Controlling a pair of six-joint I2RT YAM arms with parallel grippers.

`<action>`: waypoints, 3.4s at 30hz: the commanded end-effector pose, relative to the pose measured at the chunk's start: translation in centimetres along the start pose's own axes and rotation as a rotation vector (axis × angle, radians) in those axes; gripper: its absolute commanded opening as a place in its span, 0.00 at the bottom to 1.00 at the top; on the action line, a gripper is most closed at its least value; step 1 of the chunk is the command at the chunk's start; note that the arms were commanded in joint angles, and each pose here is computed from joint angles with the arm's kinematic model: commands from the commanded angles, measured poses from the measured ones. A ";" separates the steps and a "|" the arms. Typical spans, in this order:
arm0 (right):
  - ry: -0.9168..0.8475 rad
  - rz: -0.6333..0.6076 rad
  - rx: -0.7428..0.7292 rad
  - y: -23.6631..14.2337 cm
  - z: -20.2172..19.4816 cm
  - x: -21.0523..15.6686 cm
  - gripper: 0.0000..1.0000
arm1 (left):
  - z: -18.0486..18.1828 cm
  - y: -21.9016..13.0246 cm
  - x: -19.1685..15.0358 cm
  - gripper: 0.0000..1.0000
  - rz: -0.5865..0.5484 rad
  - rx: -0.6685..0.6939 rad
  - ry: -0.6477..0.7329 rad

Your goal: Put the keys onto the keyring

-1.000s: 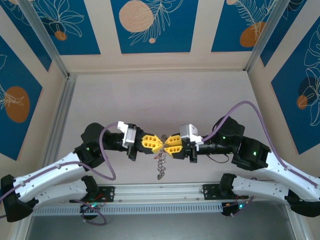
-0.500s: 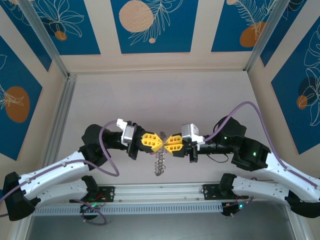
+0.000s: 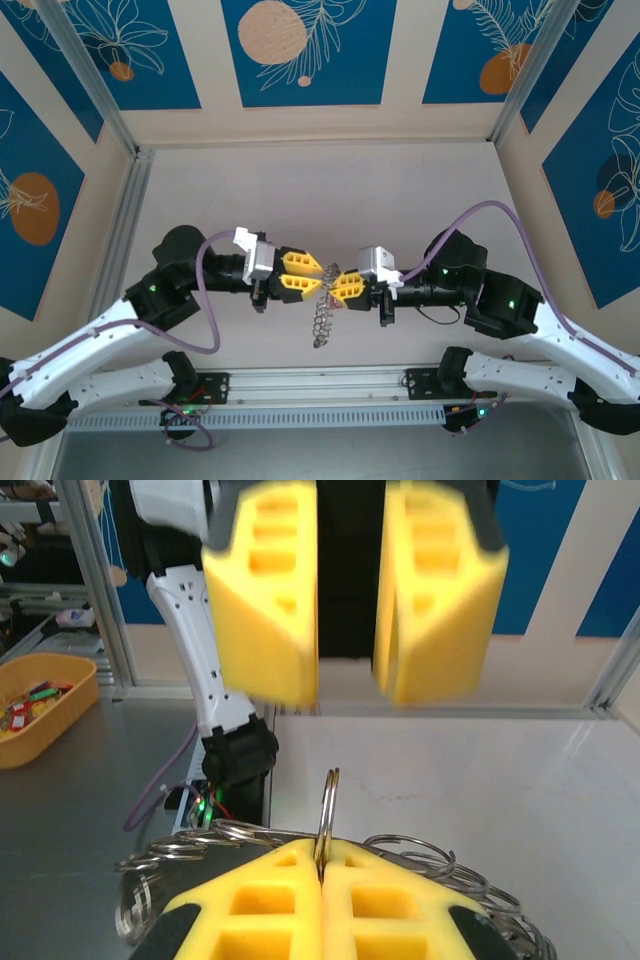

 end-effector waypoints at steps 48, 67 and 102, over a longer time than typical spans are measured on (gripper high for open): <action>0.008 -0.025 0.112 -0.2 1.5 -0.1 0.19 | -3.2 -0.2 0.0 0.00 -0.135 -0.075 0.043; 0.021 -0.057 0.115 -0.9 1.8 0.6 0.33 | -2.9 -0.3 -0.5 0.00 -0.169 -0.086 0.039; 0.112 -0.078 0.098 0.8 -0.1 0.3 0.00 | -3.3 -0.2 -0.2 0.00 -0.173 -0.153 0.033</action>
Point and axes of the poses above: each hand's point on the last joint's axis, 136 mm out from that joint toward the fingers, its own y axis out along the fingers, its own z axis along the line the jaws close on, x = y × z, the point moved 5 cm from there along -y, back along the fingers, and after that the axes turned 3 degrees about -y, right-handed, at the moved point
